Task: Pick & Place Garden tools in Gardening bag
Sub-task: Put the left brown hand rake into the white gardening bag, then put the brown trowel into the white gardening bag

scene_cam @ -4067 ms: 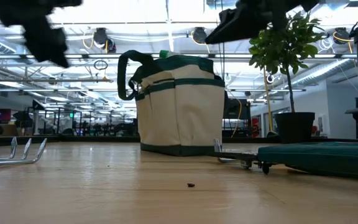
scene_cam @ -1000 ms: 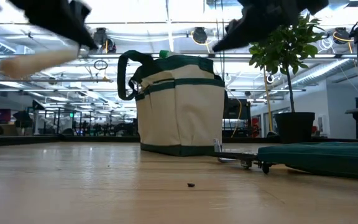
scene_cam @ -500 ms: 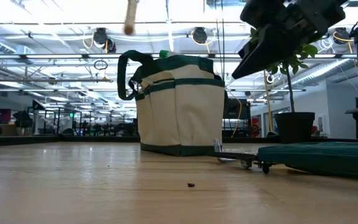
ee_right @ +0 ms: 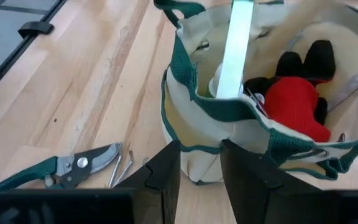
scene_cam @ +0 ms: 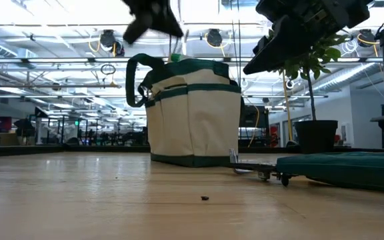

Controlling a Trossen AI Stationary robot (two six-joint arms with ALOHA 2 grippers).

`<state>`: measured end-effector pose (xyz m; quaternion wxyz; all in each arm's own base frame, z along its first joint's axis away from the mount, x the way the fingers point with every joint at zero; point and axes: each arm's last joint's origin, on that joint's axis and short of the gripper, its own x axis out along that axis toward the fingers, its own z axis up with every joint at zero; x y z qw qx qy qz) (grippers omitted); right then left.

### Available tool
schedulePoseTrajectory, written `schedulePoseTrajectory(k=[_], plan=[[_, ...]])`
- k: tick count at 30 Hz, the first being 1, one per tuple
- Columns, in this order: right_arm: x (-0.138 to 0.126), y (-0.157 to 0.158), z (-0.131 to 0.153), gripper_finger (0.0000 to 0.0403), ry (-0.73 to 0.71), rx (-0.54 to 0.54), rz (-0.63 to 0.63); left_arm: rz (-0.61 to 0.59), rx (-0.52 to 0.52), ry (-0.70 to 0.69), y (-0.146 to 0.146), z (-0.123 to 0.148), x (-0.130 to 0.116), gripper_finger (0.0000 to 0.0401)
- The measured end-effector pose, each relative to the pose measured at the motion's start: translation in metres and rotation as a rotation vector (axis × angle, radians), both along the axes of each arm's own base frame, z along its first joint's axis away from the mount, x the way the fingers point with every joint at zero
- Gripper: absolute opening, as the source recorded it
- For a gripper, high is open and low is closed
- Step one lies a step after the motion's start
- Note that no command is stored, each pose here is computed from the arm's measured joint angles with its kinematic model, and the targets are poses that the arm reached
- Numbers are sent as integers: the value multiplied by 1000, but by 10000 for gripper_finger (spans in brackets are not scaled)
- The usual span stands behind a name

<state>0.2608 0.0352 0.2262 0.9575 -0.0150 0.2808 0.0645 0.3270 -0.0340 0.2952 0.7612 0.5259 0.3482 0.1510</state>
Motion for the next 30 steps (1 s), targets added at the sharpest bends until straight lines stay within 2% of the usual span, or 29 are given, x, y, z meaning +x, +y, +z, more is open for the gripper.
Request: schedulePoseTrajectory(k=[6,13,16,20,30], plan=[[2,0,3,105,-31,5,1,-48,94,174,1,-34,20,5],[2,0,3,105,-32,4,1,-197,116,287,-5,-50,27,6],[2,0,3,105,-32,3,1,-279,90,302,-7,-51,28,9],[2,0,3,105,-33,2,1,-319,26,287,-6,-52,29,39],[2,0,3,105,-33,1,1,-299,-24,266,4,-52,30,92]])
